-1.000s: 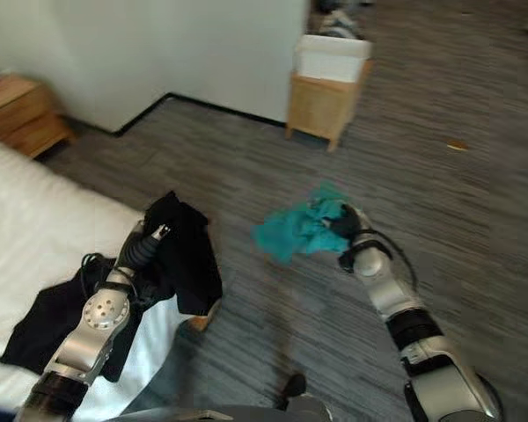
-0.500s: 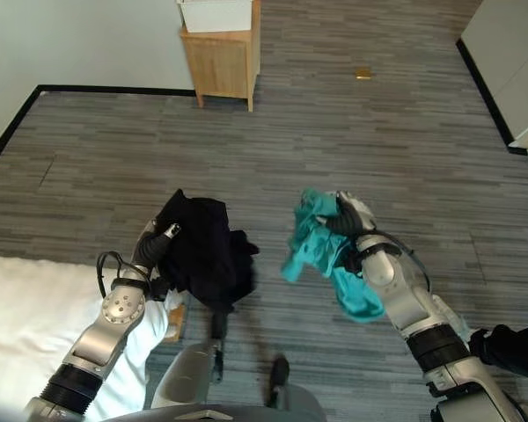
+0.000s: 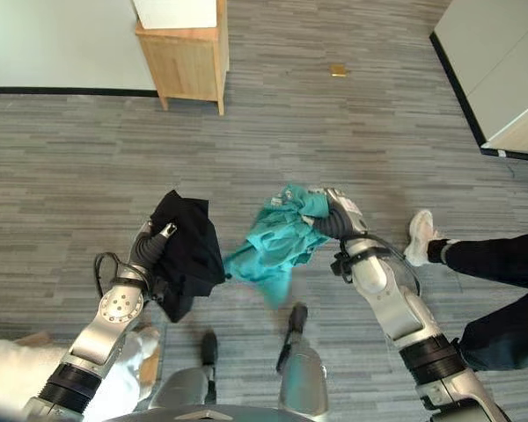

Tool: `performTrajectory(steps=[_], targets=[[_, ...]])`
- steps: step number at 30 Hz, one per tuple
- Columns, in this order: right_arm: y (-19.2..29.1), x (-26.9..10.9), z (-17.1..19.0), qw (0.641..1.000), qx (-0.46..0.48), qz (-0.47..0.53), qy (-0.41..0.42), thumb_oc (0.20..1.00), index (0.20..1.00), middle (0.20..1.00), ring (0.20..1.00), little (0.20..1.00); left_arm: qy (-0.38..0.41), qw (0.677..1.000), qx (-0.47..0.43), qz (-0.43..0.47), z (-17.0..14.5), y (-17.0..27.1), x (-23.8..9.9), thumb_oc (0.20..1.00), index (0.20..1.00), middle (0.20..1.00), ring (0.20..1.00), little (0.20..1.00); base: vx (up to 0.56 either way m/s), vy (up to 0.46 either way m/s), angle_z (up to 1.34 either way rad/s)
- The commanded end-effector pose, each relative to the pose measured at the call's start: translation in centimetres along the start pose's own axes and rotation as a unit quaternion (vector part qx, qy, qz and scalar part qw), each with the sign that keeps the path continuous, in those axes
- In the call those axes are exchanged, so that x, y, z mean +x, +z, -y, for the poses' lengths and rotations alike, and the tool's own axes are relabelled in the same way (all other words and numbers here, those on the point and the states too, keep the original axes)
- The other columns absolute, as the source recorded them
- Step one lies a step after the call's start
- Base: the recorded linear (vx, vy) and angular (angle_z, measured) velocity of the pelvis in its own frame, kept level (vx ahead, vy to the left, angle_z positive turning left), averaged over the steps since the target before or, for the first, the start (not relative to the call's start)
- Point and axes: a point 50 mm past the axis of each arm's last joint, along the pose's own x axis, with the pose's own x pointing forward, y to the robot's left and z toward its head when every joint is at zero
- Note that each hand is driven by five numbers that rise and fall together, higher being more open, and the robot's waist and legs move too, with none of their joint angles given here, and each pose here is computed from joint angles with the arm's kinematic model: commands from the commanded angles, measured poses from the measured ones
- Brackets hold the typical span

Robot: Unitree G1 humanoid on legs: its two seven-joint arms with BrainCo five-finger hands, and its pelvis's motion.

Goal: Pick up bed clothes into laundry basket.

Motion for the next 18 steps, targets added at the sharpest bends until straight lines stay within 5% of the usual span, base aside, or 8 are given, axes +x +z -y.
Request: performTrajectory(steps=[1, 11, 18], targets=[[1.4, 1.0, 3.1, 0.995, -0.013, 0.039, -0.086, 0.2, 0.2, 0.2, 0.2, 0.2, 0.007, 0.996, 0.012, 0.093, -0.9, 3.3, 0.7, 0.2, 0.2, 0.2, 0.2, 0.2, 0.86, -0.219, 0.6], [2.4, 1.6, 4.4, 0.993, -0.003, 0.066, -0.099, 0.2, 0.2, 0.2, 0.2, 0.2, -0.003, 0.992, -0.016, 0.122, 1.0, 5.4, 1.9, 0.2, 0.2, 0.2, 0.2, 0.2, 0.41, -0.225, 0.03], [2.6, 2.5, 3.1, 0.994, 0.007, 0.068, -0.084, 0.2, 0.2, 0.2, 0.2, 0.2, 0.03, 0.994, -0.006, 0.101, -0.6, 4.1, 0.7, 0.2, 0.2, 0.2, 0.2, 0.2, 0.51, 0.111, -0.54]])
